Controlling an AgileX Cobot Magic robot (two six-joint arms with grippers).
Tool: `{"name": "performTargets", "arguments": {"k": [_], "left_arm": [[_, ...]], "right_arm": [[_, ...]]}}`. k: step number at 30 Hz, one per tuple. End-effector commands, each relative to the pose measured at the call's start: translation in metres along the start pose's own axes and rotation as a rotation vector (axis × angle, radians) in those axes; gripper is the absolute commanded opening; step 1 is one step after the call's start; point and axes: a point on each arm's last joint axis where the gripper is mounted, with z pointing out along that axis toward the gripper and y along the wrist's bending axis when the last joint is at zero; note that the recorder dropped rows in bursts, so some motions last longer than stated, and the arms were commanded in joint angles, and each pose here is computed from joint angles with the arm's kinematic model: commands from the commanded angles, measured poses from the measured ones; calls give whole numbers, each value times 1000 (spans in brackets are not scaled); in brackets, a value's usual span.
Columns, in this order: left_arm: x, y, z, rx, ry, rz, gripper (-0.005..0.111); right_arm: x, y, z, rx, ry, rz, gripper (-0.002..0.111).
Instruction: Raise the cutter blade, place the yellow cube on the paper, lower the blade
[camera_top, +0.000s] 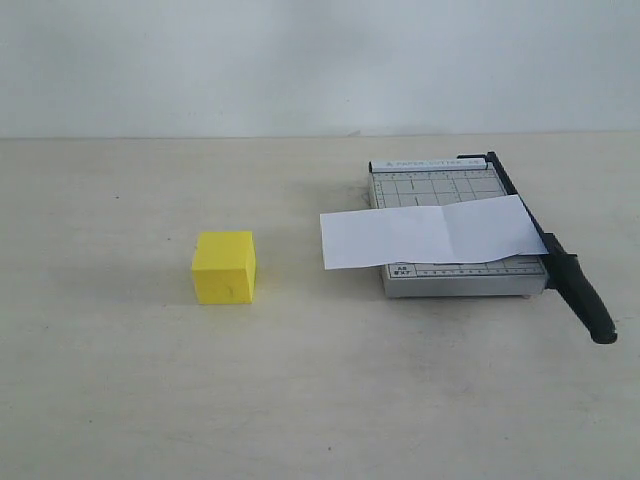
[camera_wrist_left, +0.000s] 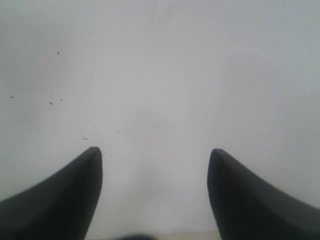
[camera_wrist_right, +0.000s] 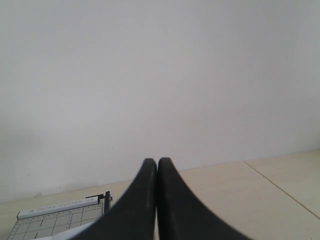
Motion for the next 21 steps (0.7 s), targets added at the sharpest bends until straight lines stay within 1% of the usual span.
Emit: {"name": "performTargets", "arguments": {"k": [1,3,5,7,9,14,15,16,21], "left_arm": [[-3,-4,1,55,-21,-119,59],[-6,-6,1,89,-48,-202,59],[-7,-7,1,101,-62,-237,59],[-7,-7,1,101,-62,-237,59],[-8,-8,1,106,-65,-248,59],[-11,-7,-1,114,-71,-227,59],[-13,-6,-2,111,-80,-224,59],[-16,-5,-3,108,-88,-223,59],[-19,-3,-6,107,-96,-217,59]], "right_arm": [[1,0,-1,5,-8,-11,0],[-2,0,-1,4,-36,-11,0],[-4,0,-1,2,-55,17,0],[-4,0,-1,0,-55,138,0],[-8,0,-1,-10,-98,259,0],[-17,0,-2,-30,-205,283,0],[-18,0,-3,-36,-216,347,0],[-19,0,-3,-42,-219,396,0],[-16,0,-2,-37,-189,417,0]]}}
